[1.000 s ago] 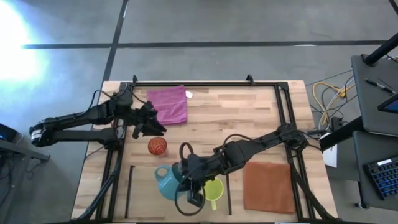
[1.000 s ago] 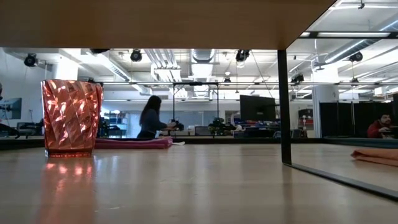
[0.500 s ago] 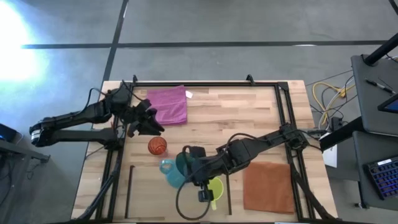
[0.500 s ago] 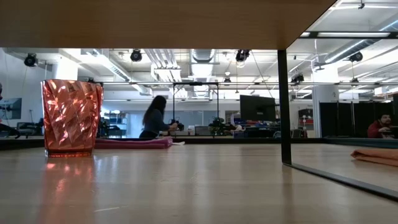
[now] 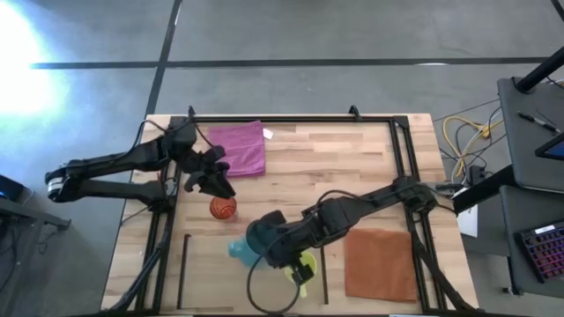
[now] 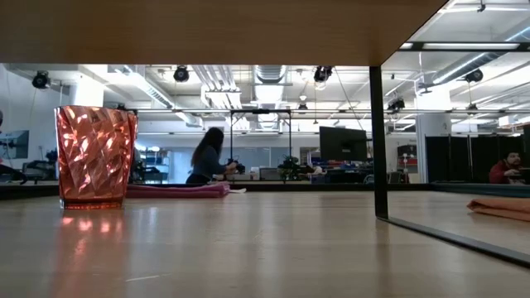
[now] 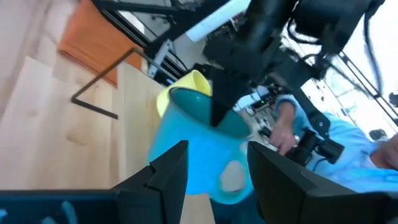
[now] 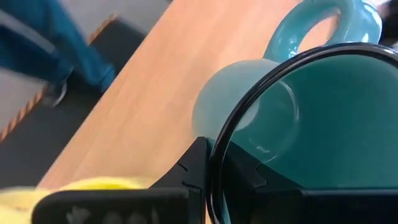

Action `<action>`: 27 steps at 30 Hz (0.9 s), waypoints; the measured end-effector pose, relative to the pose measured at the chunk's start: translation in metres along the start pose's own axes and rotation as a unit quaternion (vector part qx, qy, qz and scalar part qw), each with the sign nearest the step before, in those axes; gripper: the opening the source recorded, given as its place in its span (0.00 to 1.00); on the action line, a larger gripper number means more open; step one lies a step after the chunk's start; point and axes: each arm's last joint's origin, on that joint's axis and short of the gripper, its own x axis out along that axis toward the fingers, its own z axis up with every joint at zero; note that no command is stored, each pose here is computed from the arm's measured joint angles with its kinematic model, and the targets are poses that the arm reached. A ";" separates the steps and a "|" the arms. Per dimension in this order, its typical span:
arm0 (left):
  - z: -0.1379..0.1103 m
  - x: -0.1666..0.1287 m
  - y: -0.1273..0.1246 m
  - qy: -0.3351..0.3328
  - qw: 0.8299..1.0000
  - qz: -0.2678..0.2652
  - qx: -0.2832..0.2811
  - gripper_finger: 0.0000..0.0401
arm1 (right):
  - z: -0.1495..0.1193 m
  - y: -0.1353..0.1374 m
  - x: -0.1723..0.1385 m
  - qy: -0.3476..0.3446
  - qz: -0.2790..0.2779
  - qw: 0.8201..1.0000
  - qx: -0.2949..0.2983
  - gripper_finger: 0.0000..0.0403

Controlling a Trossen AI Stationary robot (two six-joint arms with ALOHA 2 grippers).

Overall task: Stack small to large cups/mugs on shelf
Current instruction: Put the blue mug on the shelf

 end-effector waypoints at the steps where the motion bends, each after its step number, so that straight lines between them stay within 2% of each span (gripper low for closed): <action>1: 0.002 0.001 0.001 0.001 1.000 -0.004 0.002 0.38 | -0.001 0.002 0.003 0.008 0.009 1.000 -0.008 0.07; 6: 0.011 0.006 0.000 -0.003 1.000 -0.019 0.022 0.38 | -0.002 0.010 0.010 0.012 0.023 0.998 -0.052 0.07; 14: 0.015 0.019 0.018 0.023 1.000 -0.012 -0.010 0.38 | 0.001 0.009 0.012 0.001 0.018 0.998 -0.056 0.07; 21: 0.007 0.055 0.041 0.109 0.992 -0.031 -0.062 0.38 | 0.001 0.007 0.013 -0.004 0.015 0.998 -0.063 0.07; 27: -0.006 0.082 0.040 0.172 0.980 -0.058 -0.076 0.38 | 0.001 0.007 0.013 -0.004 0.015 0.998 -0.062 0.07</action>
